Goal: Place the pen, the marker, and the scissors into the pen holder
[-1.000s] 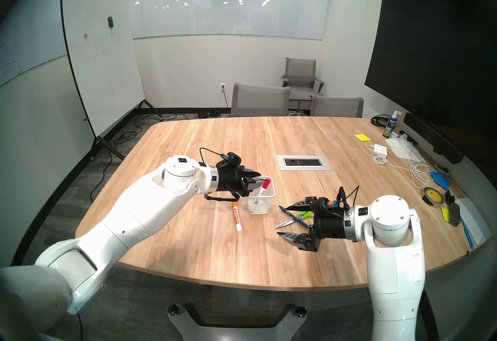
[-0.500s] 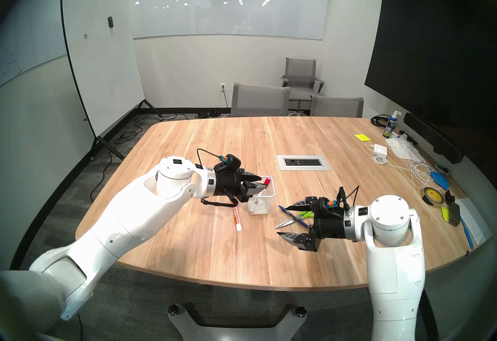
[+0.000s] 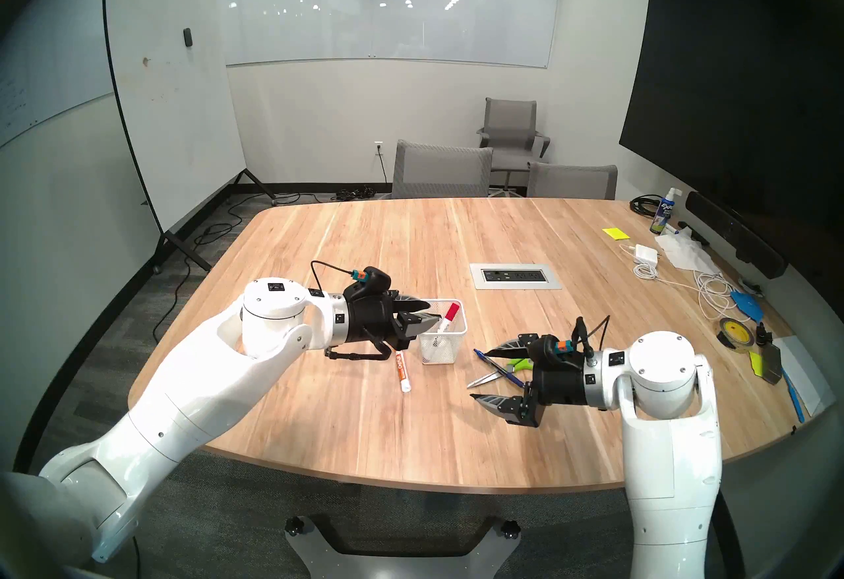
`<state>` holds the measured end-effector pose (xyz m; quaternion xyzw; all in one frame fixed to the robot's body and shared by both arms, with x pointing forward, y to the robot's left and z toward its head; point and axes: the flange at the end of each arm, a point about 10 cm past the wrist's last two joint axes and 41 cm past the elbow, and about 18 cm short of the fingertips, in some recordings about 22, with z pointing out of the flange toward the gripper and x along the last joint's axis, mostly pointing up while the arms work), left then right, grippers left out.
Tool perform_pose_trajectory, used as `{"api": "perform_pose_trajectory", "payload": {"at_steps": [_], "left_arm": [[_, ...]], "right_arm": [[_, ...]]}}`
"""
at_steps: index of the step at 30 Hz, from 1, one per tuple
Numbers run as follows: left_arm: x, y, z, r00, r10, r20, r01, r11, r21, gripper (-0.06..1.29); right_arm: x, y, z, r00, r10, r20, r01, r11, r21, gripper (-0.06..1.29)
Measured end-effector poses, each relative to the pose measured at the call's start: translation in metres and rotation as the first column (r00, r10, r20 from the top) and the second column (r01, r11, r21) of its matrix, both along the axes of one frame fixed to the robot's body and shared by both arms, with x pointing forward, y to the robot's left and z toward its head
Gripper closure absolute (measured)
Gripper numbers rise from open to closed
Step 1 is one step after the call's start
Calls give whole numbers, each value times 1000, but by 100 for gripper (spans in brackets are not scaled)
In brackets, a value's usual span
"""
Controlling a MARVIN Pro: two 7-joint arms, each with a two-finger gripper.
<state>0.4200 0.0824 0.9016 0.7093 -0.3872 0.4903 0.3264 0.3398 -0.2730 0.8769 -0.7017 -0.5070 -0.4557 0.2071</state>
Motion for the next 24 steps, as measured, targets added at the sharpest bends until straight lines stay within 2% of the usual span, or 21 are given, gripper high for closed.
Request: {"api": "perform_pose_trajectory", "payload": {"at_steps": [15, 24], "left_arm": [[-21, -5, -12, 998, 62, -31, -63, 997, -42, 63], [-32, -15, -5, 991, 129, -30, -131, 990, -58, 63]], "right_arm": [[0, 0, 0, 1000, 0, 1, 0, 1000, 0, 0], [0, 0, 0, 1000, -1, 1, 1, 1000, 0, 0]]}}
